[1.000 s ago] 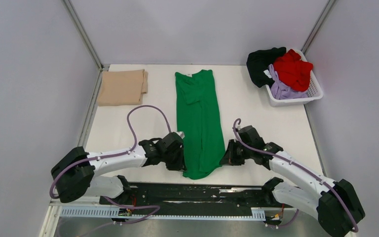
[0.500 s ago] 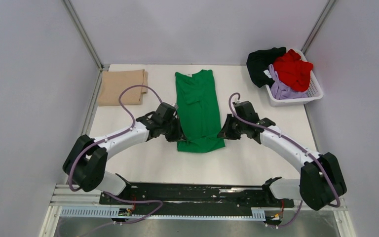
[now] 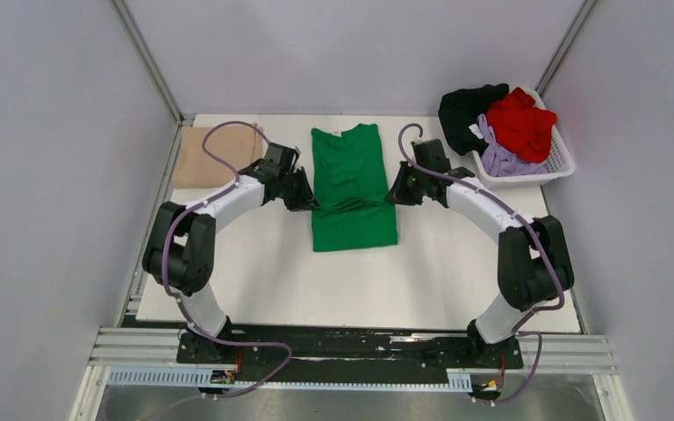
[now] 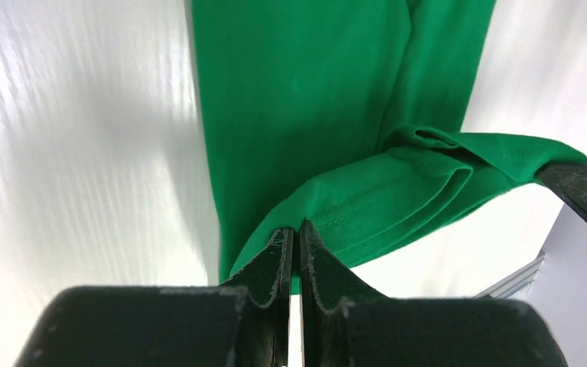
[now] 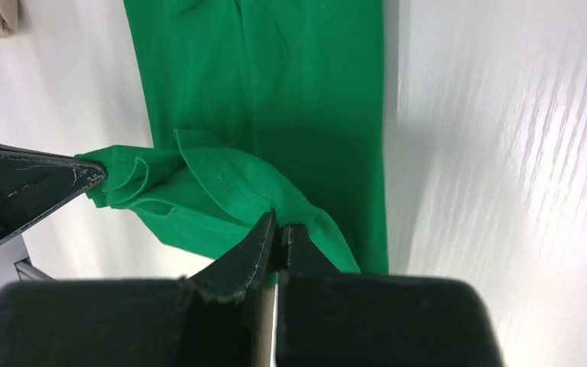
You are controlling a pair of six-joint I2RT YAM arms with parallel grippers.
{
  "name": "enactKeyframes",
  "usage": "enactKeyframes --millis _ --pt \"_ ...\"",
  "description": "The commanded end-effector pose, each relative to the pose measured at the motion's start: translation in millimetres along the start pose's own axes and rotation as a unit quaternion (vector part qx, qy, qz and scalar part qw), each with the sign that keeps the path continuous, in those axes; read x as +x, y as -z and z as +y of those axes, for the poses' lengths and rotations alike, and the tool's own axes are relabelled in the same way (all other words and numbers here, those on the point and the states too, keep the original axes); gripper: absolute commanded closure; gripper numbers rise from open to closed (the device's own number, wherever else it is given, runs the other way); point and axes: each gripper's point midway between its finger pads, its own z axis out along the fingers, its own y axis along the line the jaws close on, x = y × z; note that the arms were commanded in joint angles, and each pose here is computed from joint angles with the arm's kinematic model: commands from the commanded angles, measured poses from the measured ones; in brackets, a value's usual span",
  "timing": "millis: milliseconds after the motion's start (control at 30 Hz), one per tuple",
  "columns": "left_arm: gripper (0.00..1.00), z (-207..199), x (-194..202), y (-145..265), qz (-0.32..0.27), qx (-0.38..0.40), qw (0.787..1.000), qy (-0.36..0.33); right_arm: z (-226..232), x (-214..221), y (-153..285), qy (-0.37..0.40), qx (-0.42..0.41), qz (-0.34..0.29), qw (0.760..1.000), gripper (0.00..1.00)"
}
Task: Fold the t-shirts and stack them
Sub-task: Fold the folded rectangular tshirt in 1/3 of the way, then grab one side of the 2/3 rectangular tshirt with both arms
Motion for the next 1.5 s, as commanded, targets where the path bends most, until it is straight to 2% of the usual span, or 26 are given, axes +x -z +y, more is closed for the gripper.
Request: enactKeyframes --millis 0,467,633,700,800,833,867,933,1000,1033,1067,1100,1133,1200,1367,1467 --pt "0.90 2.4 -28.1 -7.7 -0.011 0.008 1.000 -0.018 8.1 -41.8 -11.2 0.031 -0.004 -0.047 0.998 1.00" --pt "0.87 7.9 -68.8 -46.2 -0.001 0.021 1.000 -0.013 -10.4 -76.1 -52.8 0.019 -0.003 -0.043 0.999 0.99" --pt "0.84 16.3 -74.9 -55.8 0.002 0.013 1.000 -0.004 -14.1 -84.8 -63.3 0.013 -0.005 -0.045 0.999 0.95" --pt "0.75 16.4 -78.9 -58.0 0.001 0.016 1.000 -0.001 -14.7 -88.9 -67.8 0.009 -0.009 -0.044 0.999 0.94" --pt "0.54 9.2 -88.3 -58.0 0.000 0.033 0.999 0.004 -15.8 -95.8 -77.2 0.001 -0.016 -0.041 0.999 0.91" --pt "0.50 6.2 -94.9 -57.9 -0.007 0.036 0.999 0.005 -14.5 -99.6 -79.8 0.000 -0.020 -0.042 0.999 0.90" --pt "0.43 5.6 -101.2 -57.6 -0.015 0.038 0.999 0.005 -14.0 -104.6 -81.6 -0.001 -0.023 -0.044 0.999 0.86" --pt "0.36 3.1 -113.8 -58.3 -0.024 0.045 0.999 0.012 -9.6 -115.1 -84.0 -0.003 -0.036 -0.047 0.998 0.82" --pt "0.29 -0.7 -127.1 -58.1 -0.032 0.060 0.998 0.017 -0.2 -123.0 -81.8 -0.007 -0.060 -0.045 0.997 0.70" --pt "0.25 -3.8 -135.1 -56.7 -0.039 0.065 0.997 0.019 2.7 -126.7 -79.6 -0.006 -0.068 -0.047 0.997 0.51" --pt "0.11 -3.1 -141.1 -54.3 -0.045 0.067 0.997 0.021 5.0 -129.8 -76.7 -0.002 -0.071 -0.051 0.996 0.40" --pt "0.06 -6.7 -147.0 -50.4 -0.051 0.070 0.996 0.018 5.6 -131.3 -74.0 0.002 -0.070 -0.054 0.996 0.32" --pt "0.02 -6.7 -150.0 -47.0 -0.055 0.070 0.996 0.018 5.1 -132.7 -70.3 0.008 -0.067 -0.060 0.996 0.23" --pt "0.00 -9.6 -152.5 -38.0 -0.064 0.069 0.995 0.010 1.0 -131.8 -64.0 0.017 -0.055 -0.068 0.996 0.02" --pt "0.00 -14.1 -137.7 -5.4 -0.079 0.074 0.994 -0.005 -7.9 -101.9 -43.7 0.028 -0.047 -0.055 0.997 0.00" --pt "0.00 -5.7 -103.5 10.2 -0.069 0.068 0.995 0.002 -17.4 -76.2 -25.8 0.017 -0.036 -0.051 0.998 0.00"
